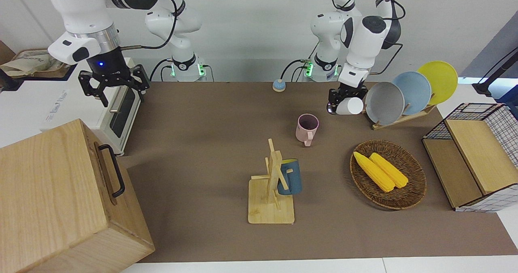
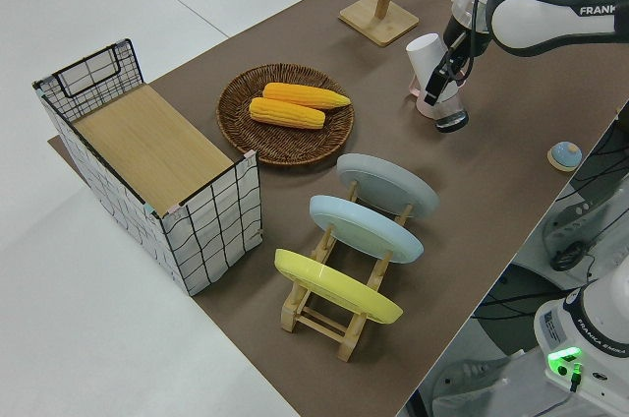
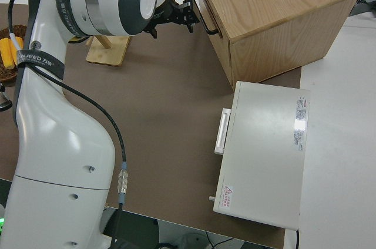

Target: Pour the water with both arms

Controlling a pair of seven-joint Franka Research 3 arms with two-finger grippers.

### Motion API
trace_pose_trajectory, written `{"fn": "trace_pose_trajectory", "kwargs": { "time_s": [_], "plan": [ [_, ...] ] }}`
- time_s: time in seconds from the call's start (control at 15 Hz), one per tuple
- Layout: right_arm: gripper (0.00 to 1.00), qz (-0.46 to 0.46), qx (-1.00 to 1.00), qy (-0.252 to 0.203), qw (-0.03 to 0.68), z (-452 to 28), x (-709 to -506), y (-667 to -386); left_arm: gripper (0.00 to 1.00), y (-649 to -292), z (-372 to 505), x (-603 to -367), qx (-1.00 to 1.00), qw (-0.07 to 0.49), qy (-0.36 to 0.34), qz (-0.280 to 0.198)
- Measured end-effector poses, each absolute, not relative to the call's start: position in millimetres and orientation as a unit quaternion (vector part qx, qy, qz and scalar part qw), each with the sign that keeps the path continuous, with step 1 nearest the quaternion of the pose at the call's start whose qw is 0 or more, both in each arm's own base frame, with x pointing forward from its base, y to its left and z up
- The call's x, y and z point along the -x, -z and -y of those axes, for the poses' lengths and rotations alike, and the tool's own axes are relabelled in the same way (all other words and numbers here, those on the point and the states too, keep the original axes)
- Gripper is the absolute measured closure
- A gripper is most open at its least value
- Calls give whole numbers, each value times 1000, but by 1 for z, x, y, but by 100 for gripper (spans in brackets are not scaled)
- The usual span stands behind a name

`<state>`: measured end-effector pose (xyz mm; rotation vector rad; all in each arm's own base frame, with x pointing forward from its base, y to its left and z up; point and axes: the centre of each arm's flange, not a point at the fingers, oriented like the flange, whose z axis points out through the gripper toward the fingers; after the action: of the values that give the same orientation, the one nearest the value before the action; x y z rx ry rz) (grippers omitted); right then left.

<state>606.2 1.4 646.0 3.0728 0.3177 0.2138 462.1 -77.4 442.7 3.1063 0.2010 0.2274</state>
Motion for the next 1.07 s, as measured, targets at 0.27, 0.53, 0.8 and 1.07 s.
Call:
{"fn": "trace_pose_trajectory", "kwargs": {
  "time_s": [0.27,0.53,0.8,1.07],
  "plan": [
    [1,-103,-992,-69,22,-1,-606,-646,36,-480,38,-485,-982,10,-163,-100],
    [1,-103,-992,-69,22,-1,-606,-646,36,-541,-13,-507,-964,-17,-231,-129],
    [1,-103,-992,-69,22,-1,-606,-646,36,-592,-49,-529,-950,-36,-277,-140],
    [1,-103,-992,-69,22,-1,-606,-646,36,-610,-74,-561,-944,-48,-298,-135]
  ]
}}
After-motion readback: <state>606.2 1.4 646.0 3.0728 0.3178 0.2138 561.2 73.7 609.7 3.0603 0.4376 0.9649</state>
